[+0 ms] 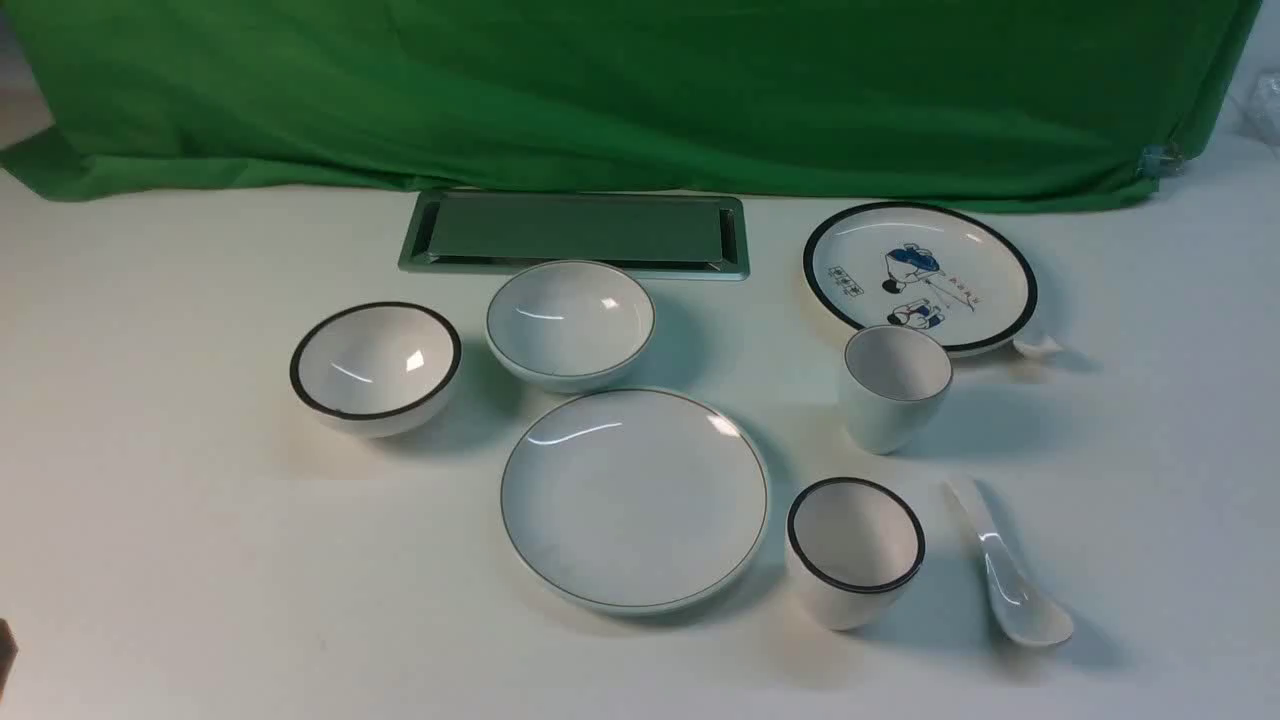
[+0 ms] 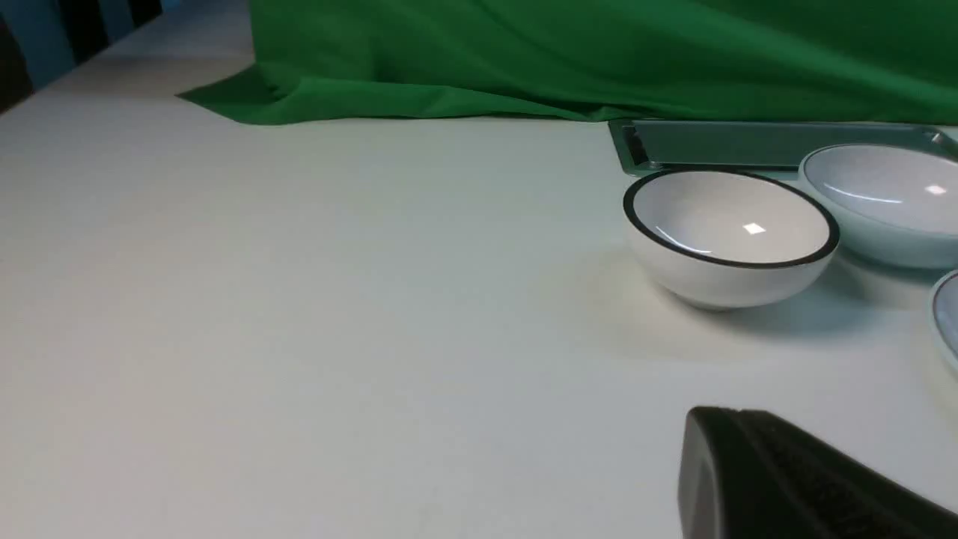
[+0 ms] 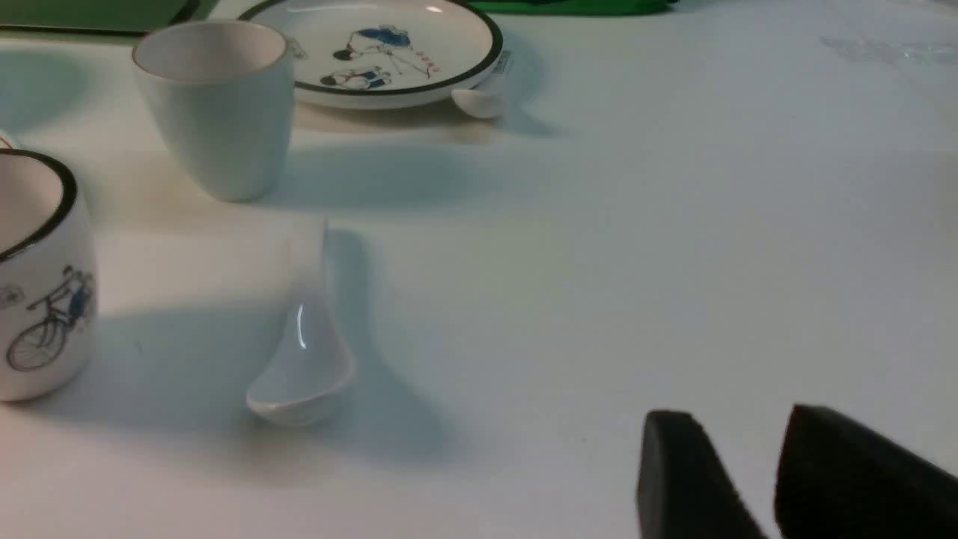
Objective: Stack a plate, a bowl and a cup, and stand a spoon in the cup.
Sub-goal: Use the left arm to grab a blue rice bowl
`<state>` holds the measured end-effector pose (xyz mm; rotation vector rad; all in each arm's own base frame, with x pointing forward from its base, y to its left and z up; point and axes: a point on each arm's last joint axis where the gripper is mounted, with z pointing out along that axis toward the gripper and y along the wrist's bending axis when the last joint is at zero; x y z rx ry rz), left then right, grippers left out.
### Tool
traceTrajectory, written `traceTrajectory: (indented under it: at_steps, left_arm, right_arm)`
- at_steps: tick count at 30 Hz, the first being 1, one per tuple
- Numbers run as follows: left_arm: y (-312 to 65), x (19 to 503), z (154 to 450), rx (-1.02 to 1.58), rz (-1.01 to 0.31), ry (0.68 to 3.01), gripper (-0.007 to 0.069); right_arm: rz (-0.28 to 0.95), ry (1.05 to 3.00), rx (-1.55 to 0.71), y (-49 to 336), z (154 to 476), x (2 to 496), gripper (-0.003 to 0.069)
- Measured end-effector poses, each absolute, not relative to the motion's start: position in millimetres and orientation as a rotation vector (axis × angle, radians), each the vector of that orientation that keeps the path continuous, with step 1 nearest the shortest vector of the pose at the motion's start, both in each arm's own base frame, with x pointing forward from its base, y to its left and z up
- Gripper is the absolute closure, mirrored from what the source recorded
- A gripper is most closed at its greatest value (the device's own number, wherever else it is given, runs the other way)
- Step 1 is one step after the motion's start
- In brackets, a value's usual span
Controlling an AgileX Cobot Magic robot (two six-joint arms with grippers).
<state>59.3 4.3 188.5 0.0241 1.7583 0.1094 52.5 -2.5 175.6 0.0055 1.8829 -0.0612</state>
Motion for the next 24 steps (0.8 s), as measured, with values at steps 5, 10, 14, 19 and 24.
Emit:
traceTrajectory:
  at_steps: [5,10,14,19,24]
  left_arm:
    - [4,59,189,0.026,0.112,1.758,0.0623]
    - [3,61,198,-0.021,0.046,1.647,0.0623]
    - [4,60,215,-0.224,-0.163,1.449,0.0623]
    - [10,55,237,-0.321,-0.244,1.177,0.0623]
    - [14,44,257,-0.359,-0.309,0.910,0.0623]
  right_arm:
    - [-0.061,1.883,0.006,-2,176,52,0.0420]
    - [-0.061,1.883,0.006,-2,176,52,0.0420]
    - [-0.061,1.883,0.006,-2,176,52,0.0420]
    - [-0.061,1.883,0.006,-2,176,52,0.0420]
    - [-0.061,1.882,0.006,-2,176,52,0.0420]
